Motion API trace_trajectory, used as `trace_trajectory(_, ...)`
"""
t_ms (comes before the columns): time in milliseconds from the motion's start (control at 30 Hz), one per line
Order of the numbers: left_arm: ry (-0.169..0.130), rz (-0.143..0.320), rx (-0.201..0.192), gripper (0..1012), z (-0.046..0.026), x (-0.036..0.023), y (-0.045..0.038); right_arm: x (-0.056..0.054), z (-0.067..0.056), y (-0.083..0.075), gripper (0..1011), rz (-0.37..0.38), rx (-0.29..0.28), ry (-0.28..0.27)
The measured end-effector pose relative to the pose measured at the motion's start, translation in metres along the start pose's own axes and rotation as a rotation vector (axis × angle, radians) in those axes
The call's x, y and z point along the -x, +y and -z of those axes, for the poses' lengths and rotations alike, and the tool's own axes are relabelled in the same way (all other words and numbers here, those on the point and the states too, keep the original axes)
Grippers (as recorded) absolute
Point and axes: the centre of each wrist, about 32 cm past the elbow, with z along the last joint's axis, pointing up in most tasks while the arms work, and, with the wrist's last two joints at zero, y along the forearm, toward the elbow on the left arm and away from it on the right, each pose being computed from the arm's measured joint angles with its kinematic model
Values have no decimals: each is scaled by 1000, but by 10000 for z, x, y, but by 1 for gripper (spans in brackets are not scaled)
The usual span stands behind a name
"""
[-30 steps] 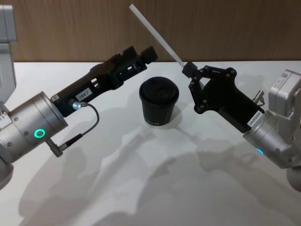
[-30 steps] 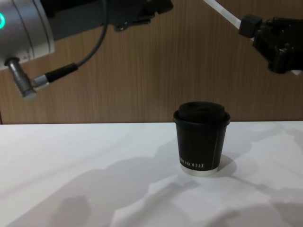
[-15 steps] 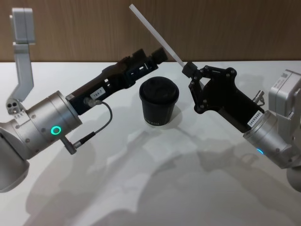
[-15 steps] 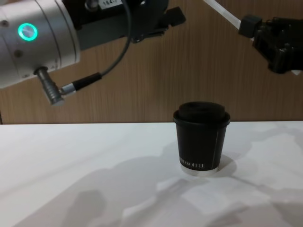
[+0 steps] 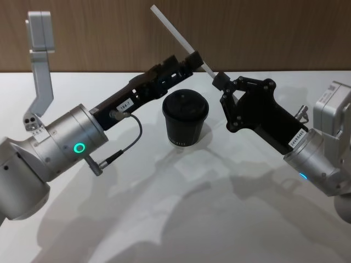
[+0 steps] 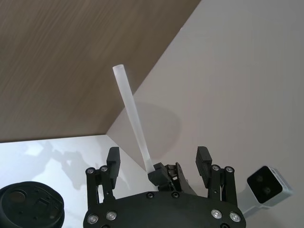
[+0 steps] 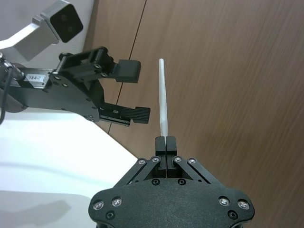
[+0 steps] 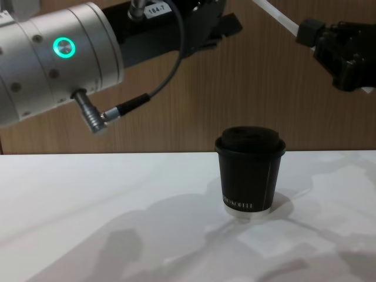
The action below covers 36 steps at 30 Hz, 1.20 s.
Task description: Pick up the straw with one hand, pass it to the other hand, and insert it into the cup.
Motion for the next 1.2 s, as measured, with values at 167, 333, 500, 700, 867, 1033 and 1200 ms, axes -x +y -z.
trace_trajectory(167,9,-6,5,1003,31,-34,-44,0,0,0,10,0,0,0)
trace_trajectory(333,19,-10,9,1003,63,-75,-98,0,0,0,10,0,0,0)
trace_trajectory(500,28,-10,13,1003,91,-116,-162,0,0,0,11,0,0,0)
trace_trajectory(700,30,-9,15,1003,113,-147,-223,0,0,0,11,0,0,0)
trace_trajectory(867,28,-7,18,1003,126,-169,-278,0,0,0,10,0,0,0)
trace_trajectory(1033,25,-5,21,1003,132,-185,-313,0,0,0,10,0,0,0)
trace_trajectory(1200,24,-5,21,961,136,-191,-330,0,0,0,10,0,0,0)
